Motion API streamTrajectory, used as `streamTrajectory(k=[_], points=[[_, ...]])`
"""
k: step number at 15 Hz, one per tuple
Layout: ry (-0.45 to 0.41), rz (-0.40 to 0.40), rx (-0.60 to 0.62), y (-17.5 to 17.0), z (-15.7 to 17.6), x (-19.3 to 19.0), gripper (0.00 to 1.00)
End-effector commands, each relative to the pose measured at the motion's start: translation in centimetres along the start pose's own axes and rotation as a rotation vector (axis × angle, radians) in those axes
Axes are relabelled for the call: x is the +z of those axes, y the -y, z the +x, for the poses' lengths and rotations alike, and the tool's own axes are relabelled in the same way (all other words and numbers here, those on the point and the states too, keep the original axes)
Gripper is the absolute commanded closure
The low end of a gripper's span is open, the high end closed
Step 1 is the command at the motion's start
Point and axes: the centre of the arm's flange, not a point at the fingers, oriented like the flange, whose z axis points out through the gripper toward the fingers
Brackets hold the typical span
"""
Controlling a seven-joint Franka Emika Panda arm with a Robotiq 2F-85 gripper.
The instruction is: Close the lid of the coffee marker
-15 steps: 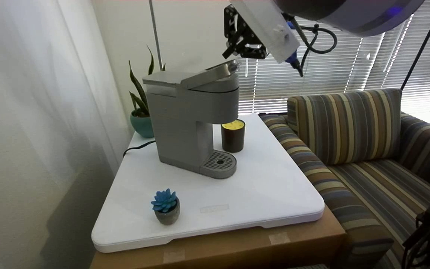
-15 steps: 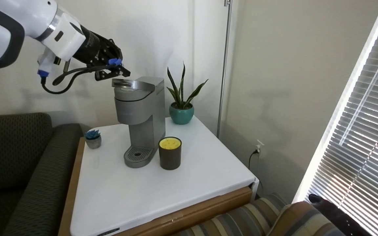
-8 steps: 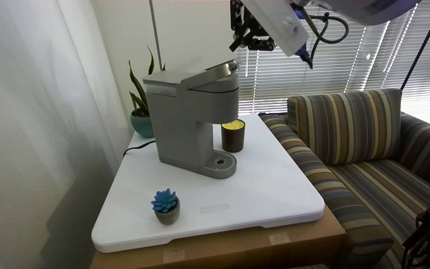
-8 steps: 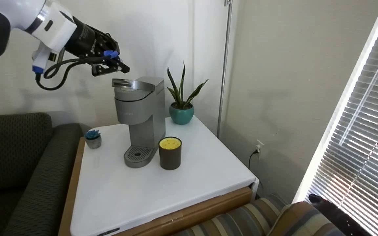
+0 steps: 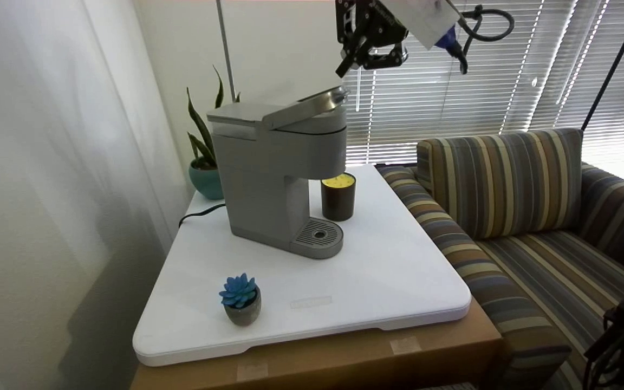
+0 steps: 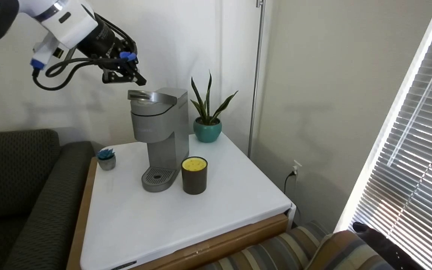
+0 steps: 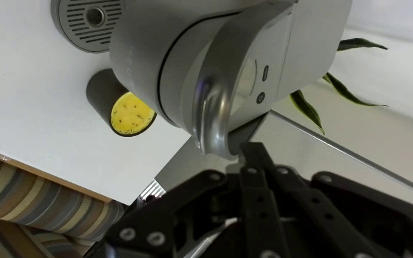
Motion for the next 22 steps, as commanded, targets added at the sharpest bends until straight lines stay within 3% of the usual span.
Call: streamTrajectory(k=[1, 8, 22], points=[[-0.005, -0.058, 0.035, 2.1, 0.0, -1.8, 1.00], [0.009, -0.115, 0.063, 3.2, -0.7, -1.1, 1.00], [0.065, -0.206, 0.104, -0.6, -1.8, 4.8, 1.00]])
